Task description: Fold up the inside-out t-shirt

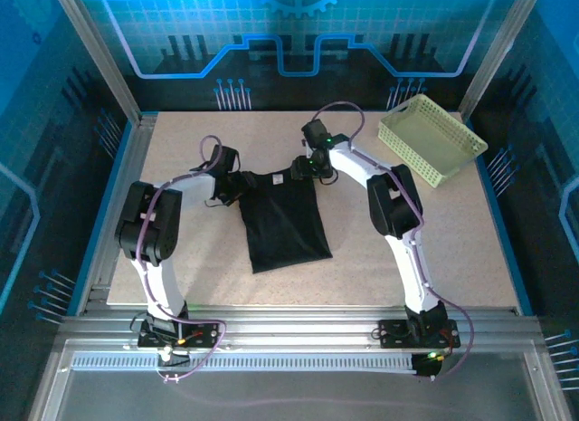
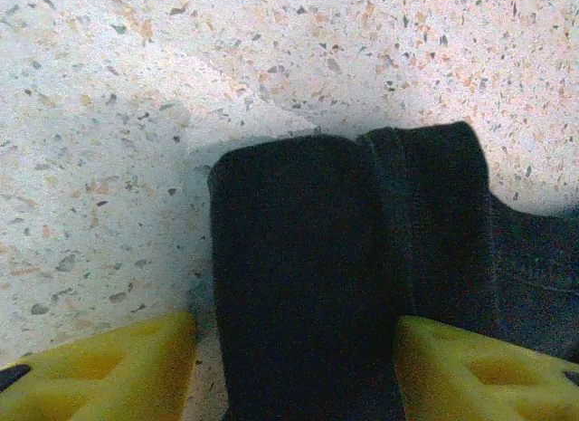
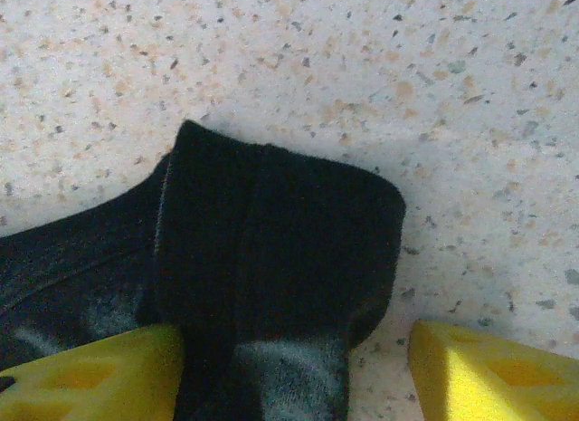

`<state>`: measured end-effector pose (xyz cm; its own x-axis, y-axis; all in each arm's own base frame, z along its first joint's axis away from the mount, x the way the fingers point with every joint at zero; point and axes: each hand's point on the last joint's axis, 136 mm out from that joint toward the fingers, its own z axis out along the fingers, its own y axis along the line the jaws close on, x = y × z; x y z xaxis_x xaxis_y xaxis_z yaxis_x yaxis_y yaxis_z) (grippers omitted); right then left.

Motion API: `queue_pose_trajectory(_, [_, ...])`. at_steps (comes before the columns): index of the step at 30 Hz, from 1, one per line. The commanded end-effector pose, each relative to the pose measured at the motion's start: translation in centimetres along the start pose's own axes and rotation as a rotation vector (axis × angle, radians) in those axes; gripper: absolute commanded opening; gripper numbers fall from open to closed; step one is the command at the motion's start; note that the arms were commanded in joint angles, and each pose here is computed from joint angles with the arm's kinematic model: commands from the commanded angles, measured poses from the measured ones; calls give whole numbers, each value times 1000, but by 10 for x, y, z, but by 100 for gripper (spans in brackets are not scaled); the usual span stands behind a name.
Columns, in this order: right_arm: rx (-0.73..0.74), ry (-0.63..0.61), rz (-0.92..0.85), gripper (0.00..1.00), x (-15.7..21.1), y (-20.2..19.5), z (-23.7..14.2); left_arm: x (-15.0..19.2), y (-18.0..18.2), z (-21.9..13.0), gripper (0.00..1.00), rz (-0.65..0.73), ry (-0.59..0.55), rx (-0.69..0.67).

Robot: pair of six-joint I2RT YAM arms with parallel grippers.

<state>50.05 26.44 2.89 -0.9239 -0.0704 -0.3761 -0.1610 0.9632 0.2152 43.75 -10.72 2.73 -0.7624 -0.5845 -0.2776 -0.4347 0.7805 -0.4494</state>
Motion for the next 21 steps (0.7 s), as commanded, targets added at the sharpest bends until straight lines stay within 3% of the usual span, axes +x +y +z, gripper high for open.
queue_pose_trajectory(1, [-27,44,-13,68,10,20,9,0,-29,13,57,52,14,106])
queue_pose_trajectory(6, [-15,63,-7,67,16,27,14,6,-42,19,51,90,27,119])
queue_pose_trajectory(14, [12,111,24,66,34,28,26,12,-45,32,51,110,50,84])
queue_pose_trajectory(21, [-37,120,18,53,39,45,28,15,-50,34,41,117,55,90])
